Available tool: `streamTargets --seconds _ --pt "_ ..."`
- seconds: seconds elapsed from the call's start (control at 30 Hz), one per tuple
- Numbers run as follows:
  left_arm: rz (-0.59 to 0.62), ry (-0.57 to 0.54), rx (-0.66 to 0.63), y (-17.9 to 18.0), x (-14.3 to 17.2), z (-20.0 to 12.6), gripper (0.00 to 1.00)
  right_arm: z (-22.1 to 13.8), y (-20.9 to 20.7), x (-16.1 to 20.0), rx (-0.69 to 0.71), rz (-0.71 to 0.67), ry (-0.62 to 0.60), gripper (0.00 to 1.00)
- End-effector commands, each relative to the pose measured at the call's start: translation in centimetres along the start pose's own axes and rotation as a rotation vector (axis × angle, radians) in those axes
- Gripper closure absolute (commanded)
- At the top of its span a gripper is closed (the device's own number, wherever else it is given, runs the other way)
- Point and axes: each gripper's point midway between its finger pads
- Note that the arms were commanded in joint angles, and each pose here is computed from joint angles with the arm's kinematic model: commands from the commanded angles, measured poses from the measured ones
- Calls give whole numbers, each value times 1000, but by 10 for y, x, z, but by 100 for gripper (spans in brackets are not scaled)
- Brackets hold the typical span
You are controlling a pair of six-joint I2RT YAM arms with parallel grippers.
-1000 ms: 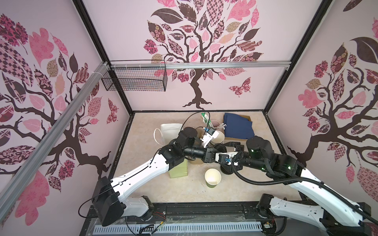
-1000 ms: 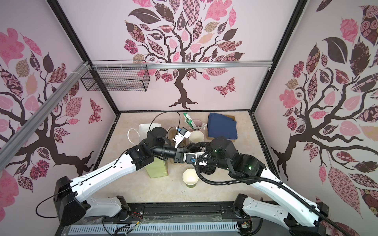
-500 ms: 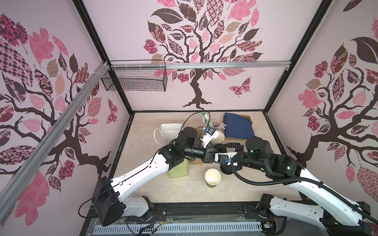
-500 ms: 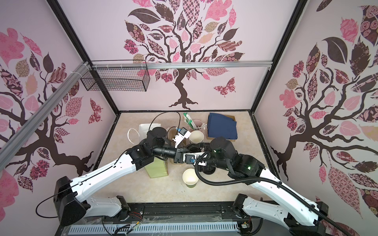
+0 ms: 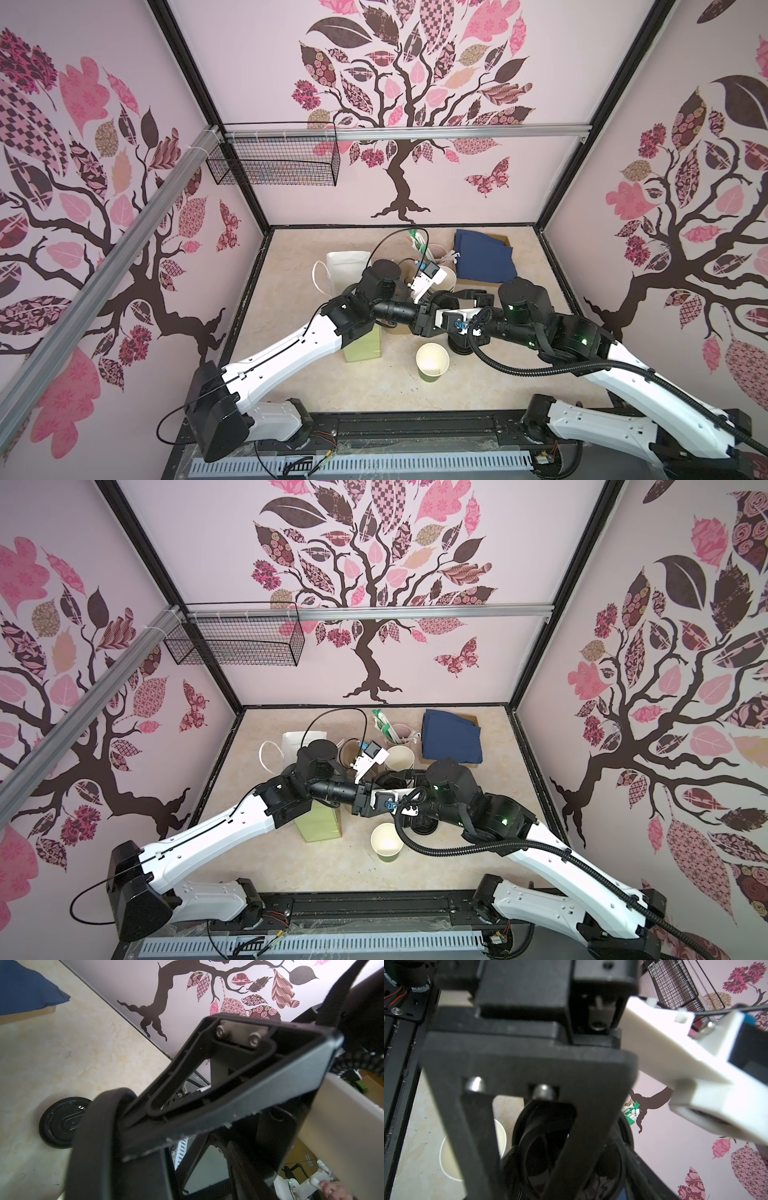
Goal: Pack a coffee takeout order
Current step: Pick up the lid from the lid, then close the lid on the coffee cup.
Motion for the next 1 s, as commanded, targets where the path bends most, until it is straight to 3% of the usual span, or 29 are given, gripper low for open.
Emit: streamTargets --seconds 0.0,0.43,0.63,0.77,0.97 --pt "79 -35 3 -18 -7 -10 45 0 -1 3 16 21 13 30" --pt "165 -70 -113 -7 9 -42 36 -6 5 10 16 61 28 30" --pt "259 -144 -126 -25 17 -71 34 -7 14 17 2 92 47 28" --pt "378 -358 -202 -40 -1 -109 35 -3 26 20 -45 124 51 28" --pt "425 -821 -509 -33 -44 -196 36 14 50 18 -179 226 58 28"
Point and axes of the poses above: each gripper's point midway between its finger pads, its own z axis out along the fingers, its own y axis along the line the jaws close on, x = y × z, and after that the axes turned 12 degrees about -z, right-handed
